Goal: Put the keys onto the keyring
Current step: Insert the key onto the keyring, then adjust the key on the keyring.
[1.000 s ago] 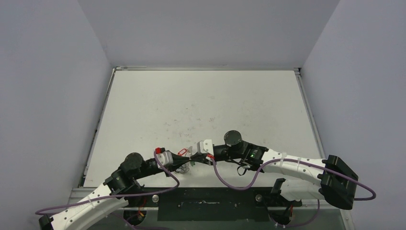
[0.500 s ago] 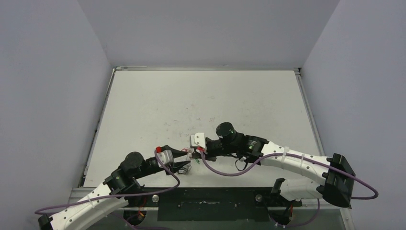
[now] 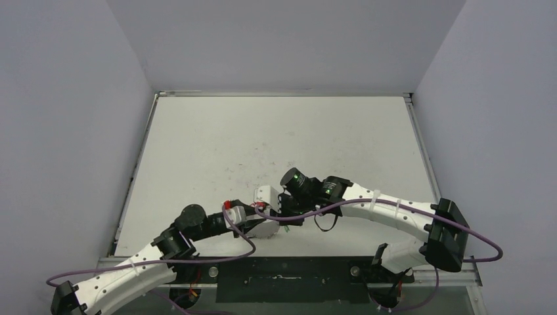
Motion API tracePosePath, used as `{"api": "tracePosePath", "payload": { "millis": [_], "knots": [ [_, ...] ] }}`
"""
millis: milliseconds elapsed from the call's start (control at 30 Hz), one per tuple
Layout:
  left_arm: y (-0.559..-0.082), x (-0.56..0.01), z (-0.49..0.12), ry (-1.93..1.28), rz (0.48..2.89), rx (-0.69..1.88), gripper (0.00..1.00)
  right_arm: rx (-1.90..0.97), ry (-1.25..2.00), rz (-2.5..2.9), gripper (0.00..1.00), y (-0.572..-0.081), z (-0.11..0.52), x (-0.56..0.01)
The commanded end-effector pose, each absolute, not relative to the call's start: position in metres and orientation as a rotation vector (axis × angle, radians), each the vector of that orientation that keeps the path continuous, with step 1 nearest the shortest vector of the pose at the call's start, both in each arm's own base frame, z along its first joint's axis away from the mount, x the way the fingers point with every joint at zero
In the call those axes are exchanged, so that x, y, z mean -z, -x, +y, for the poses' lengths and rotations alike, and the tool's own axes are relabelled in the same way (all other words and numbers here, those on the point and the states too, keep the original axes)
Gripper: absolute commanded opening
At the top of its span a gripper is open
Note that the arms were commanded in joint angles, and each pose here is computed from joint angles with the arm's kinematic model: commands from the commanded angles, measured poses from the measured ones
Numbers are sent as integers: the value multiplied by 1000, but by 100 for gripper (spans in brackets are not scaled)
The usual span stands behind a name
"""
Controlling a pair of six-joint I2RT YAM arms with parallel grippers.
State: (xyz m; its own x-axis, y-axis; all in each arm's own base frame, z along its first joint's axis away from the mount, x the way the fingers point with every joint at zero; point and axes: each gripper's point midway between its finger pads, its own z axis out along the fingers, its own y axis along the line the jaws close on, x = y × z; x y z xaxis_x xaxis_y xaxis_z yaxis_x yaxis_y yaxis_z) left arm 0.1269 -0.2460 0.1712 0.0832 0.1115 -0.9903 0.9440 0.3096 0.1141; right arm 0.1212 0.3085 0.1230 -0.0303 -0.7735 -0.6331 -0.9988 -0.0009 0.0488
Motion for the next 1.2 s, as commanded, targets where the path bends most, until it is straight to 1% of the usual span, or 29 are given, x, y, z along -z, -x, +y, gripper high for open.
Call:
{"api": "tracePosePath", "payload": {
  "millis": [0,133,200,267,300,333,367,400,467,600,700,900,1167],
  "knots": [
    [-122,-193,-259,-1078,1188,910,27,-727,1778,1771,0,-122,325,-155],
    [-120,-187,-264,-1093,1184,936,32,-734,1765,1745,0,-121,331,-160],
    [-119,-183,-265,-1100,1184,941,33,-736,1763,1736,0,-120,333,-161],
    [-118,-181,-266,-1104,1173,950,31,-740,1766,1726,0,-118,335,-162],
    [-117,-181,-266,-1106,1164,957,29,-740,1765,1722,0,-118,335,-162],
    [-115,-180,-267,-1112,1156,966,22,-740,1765,1720,0,-118,336,-163],
    [-113,-179,-268,-1125,1150,977,19,-740,1765,1717,0,-117,337,-163],
    [-111,-177,-269,-1138,1148,984,18,-738,1764,1712,0,-118,337,-164],
    [-108,-174,-270,-1155,1152,1001,18,-732,1760,1704,0,-118,337,-166],
    [-105,-169,-271,-1166,1158,1017,24,-721,1745,1687,0,-120,338,-170],
    [-104,-166,-270,-1164,1158,1019,25,-721,1728,1673,0,-121,338,-174],
    [-109,-158,-269,-1150,1188,1000,24,-741,1708,1645,0,-119,338,-180],
    [-115,-168,-271,-1097,1169,996,20,-766,1749,1631,0,-112,342,-176]
  ]
}}
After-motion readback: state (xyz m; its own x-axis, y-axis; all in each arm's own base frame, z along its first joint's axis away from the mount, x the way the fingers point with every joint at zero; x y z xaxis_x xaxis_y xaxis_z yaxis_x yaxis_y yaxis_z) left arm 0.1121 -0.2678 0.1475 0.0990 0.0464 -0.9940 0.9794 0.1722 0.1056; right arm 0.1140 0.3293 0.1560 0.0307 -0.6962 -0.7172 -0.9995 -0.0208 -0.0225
